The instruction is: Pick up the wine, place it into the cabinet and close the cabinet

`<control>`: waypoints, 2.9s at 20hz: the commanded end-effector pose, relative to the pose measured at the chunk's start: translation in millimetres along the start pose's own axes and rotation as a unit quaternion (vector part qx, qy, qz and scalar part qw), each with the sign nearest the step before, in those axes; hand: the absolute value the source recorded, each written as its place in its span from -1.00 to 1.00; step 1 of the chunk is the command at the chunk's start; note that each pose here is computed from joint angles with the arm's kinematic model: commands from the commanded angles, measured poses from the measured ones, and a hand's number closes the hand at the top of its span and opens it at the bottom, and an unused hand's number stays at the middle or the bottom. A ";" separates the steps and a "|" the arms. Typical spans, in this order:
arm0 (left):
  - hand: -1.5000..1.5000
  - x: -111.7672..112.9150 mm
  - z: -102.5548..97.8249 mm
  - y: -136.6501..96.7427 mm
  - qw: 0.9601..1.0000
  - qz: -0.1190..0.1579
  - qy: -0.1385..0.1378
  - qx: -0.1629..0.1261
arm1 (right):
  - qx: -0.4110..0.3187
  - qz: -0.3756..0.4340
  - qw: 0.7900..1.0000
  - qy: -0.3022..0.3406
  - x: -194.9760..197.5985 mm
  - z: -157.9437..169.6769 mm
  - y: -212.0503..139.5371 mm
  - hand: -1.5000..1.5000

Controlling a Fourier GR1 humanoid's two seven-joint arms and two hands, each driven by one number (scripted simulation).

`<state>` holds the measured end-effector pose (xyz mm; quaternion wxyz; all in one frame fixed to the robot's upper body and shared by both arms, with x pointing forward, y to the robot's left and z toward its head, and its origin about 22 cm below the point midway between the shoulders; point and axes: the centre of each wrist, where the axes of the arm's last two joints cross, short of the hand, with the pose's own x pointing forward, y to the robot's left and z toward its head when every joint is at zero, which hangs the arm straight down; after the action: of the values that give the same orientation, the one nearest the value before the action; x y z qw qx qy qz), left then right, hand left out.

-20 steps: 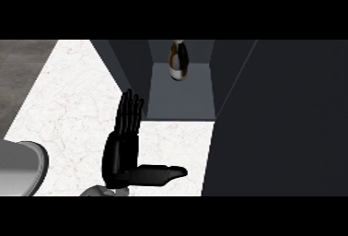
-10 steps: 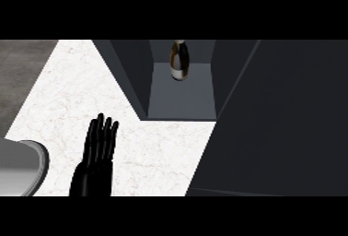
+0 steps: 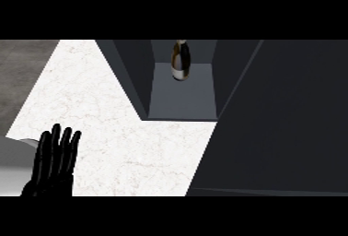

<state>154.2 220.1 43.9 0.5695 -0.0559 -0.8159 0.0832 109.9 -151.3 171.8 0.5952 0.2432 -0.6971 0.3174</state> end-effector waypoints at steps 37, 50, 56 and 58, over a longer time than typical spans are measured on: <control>-1.00 74.3 -14.3 137.0 0.999 0.024 -0.022 -0.036 | 0.067 -0.052 0.996 0.027 70.6 -278.6 -8.8 1.00; -1.00 100.7 -30.9 151.5 0.999 0.013 -0.029 -0.018 | 0.047 -0.082 0.994 0.048 42.6 -323.5 -92.3 1.00; -1.00 102.3 -41.0 148.8 0.999 0.012 -0.039 -0.028 | -0.031 -0.076 0.996 0.039 -2.8 -311.5 -133.9 1.00; -1.00 97.9 -33.1 144.5 0.999 0.014 -0.017 -0.043 | -0.046 -0.076 0.995 0.049 -4.2 -310.8 -139.0 1.00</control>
<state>149.4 376.9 112.9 0.5497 -0.0984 -0.8270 0.0658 375.5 37.3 229.0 0.6172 0.3336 -0.6295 0.3339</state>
